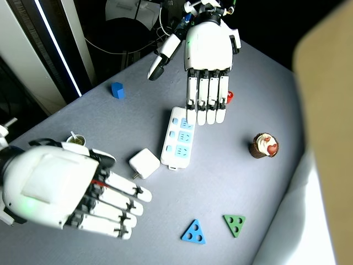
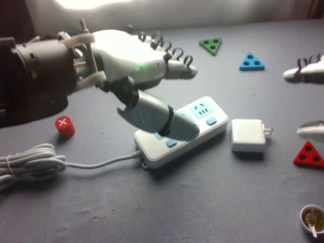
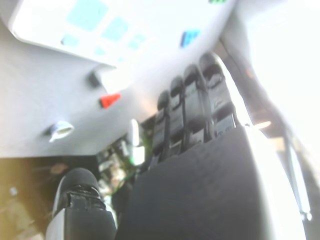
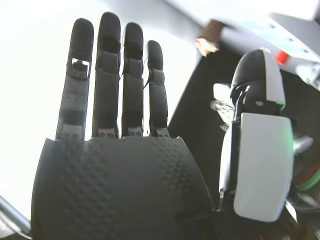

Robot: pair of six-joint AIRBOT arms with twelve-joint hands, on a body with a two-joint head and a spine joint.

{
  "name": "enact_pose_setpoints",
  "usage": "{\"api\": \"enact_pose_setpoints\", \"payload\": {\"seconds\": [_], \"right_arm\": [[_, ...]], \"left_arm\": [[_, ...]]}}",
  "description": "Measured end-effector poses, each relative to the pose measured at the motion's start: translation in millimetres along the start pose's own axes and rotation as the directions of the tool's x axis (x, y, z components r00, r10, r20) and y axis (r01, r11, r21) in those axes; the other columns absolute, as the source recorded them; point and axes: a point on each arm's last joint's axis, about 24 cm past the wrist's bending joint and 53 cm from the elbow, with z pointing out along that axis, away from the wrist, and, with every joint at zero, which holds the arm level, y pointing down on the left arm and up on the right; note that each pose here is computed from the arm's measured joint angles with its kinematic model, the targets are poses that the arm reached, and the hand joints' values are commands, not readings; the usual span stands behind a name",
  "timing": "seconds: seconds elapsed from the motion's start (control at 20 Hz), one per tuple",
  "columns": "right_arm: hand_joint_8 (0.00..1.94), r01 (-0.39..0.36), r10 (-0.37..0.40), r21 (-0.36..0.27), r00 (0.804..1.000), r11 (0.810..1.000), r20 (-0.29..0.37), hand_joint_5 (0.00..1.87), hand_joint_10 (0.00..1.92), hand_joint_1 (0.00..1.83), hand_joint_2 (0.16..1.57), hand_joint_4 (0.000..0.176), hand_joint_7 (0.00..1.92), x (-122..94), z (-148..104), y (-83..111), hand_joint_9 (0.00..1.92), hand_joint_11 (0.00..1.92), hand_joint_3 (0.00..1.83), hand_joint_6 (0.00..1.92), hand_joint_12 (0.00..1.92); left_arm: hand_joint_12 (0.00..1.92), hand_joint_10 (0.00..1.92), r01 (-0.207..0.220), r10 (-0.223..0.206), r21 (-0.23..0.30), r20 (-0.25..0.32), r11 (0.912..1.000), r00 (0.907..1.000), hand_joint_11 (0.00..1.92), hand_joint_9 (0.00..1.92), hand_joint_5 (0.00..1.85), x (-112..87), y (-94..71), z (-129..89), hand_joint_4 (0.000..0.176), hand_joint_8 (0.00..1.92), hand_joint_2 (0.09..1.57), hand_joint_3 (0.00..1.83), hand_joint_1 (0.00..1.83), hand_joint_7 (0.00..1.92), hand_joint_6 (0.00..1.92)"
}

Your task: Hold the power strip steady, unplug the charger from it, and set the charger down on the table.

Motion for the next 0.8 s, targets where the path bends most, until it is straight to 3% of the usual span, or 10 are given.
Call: {"api": "enact_pose_setpoints", "payload": {"seconds": [0.35,0.5,0.6,0.7,0.8], "right_arm": [[0.0,-0.049,0.053,-0.176,0.998,0.983,0.015,0.52,0.0,0.6,0.98,0.0,0.64,-22,-22,19.9,0.65,0.32,0.0,0.0,0.72],[0.0,-0.104,0.109,-0.214,0.994,0.971,0.014,0.51,0.0,0.58,0.99,0.0,0.62,-37,-27,21.6,0.65,0.3,0.01,0.0,0.72],[0.0,-0.183,0.184,-0.218,0.983,0.959,-0.016,0.52,0.0,0.58,0.99,0.0,0.63,-42,-29,18.8,0.65,0.31,0.0,0.0,0.72],[0.0,-0.117,0.109,-0.242,0.993,0.963,-0.047,0.52,0.0,0.58,1.0,0.0,0.63,-47,-36,21.9,0.65,0.31,0.01,0.0,0.73],[0.0,-0.113,0.11,-0.23,0.994,0.967,-0.024,0.51,0.0,0.56,1.01,0.0,0.62,-56,-37,19.3,0.64,0.31,0.01,0.0,0.73]], "left_arm": [[0.28,0.01,0.011,-0.011,0.002,0.012,0.9999,0.9999,0.09,0.17,0.15,-5.4,-3.1,-7,0.0,0.0,1.02,0.0,0.0,0.18,0.0],[0.28,0.01,0.011,-0.011,-0.014,0.013,0.9998,0.9999,0.1,0.19,0.16,-5.6,5.1,-11,0.0,0.01,1.02,0.0,0.0,0.2,0.01],[0.27,0.0,0.01,-0.009,-0.018,0.013,0.9998,0.9999,0.07,0.16,0.15,-5.3,7.0,-12,0.0,0.0,1.02,0.0,0.0,0.18,0.0],[0.27,0.0,0.008,-0.007,-0.013,0.016,0.9999,0.9998,0.07,0.17,0.15,-6.5,6.5,-12,0.0,0.0,1.01,0.0,0.0,0.19,0.0],[0.26,0.0,0.007,-0.006,-0.014,0.016,0.9999,0.9999,0.06,0.16,0.14,-6.6,7.0,-12,0.0,0.0,1.02,0.0,0.0,0.18,0.0]]}}
